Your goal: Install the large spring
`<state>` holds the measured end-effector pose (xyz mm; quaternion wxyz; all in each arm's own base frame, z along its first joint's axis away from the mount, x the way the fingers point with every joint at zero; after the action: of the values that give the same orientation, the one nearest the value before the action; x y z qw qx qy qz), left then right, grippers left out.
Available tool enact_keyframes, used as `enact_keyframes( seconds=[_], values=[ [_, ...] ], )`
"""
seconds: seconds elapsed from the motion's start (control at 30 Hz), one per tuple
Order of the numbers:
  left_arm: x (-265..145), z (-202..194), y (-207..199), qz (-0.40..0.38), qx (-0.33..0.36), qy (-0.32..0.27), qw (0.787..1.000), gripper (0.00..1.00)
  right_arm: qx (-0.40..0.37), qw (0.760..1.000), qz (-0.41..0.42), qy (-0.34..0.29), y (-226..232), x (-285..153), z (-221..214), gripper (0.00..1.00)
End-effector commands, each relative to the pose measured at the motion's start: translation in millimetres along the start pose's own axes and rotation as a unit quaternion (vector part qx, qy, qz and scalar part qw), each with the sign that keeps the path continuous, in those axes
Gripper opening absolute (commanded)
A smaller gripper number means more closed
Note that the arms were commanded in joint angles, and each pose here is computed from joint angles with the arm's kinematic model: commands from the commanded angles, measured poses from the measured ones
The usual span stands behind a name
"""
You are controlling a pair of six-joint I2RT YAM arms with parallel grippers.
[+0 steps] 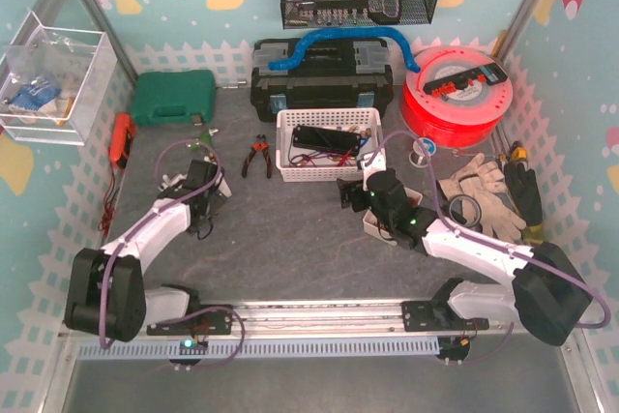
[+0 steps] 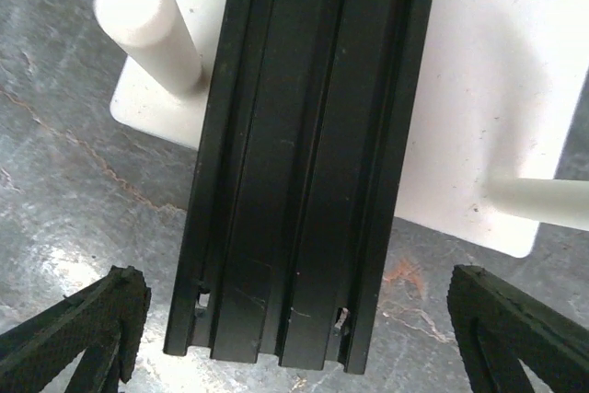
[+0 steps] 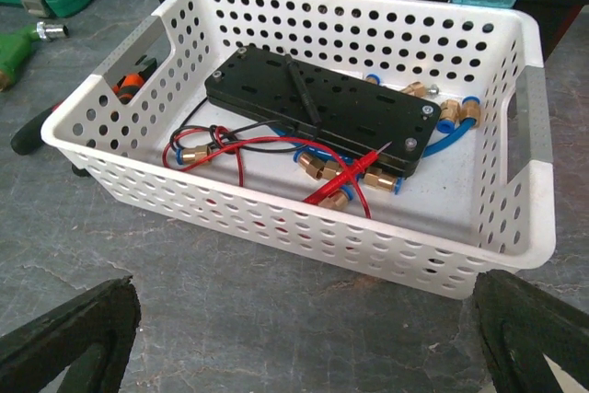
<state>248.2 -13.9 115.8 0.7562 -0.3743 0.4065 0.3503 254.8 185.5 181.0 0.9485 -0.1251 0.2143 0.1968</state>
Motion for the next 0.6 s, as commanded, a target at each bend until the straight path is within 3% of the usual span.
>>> enact_keyframes(
  seconds=[0.0, 0.37, 0.57],
  values=[
    [12.0, -8.3, 0.8, 0.012, 0.014, 0.012, 1.0, 0.88, 0.01, 1.0, -0.013, -0.018, -4.3, -6.7, 5.9, 0.98],
    [27.1, -12.4, 4.2, 0.036, 0.013, 0.009, 0.999, 0.85, 0.011, 0.999, -0.021, -0.021, -6.9, -9.1, 5.8, 0.98],
    [33.2, -15.0, 3.3, 0.038, 0.015, 0.013, 0.999, 0.75, 0.012, 0.999, -0.025, -0.023, -8.2, -9.9, 6.1, 0.98]
  ],
)
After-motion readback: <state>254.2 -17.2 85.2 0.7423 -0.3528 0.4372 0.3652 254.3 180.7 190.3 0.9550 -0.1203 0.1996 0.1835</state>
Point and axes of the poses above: each gripper's point midway between its finger pads, its own x axis out along the fingers, its own y axis along the line the jaws close on, z = x × y, the point moved 6 cm from there along -x, back along the fingers, and after that the axes turned 14 degrees about -x, right-handed, at the moved point
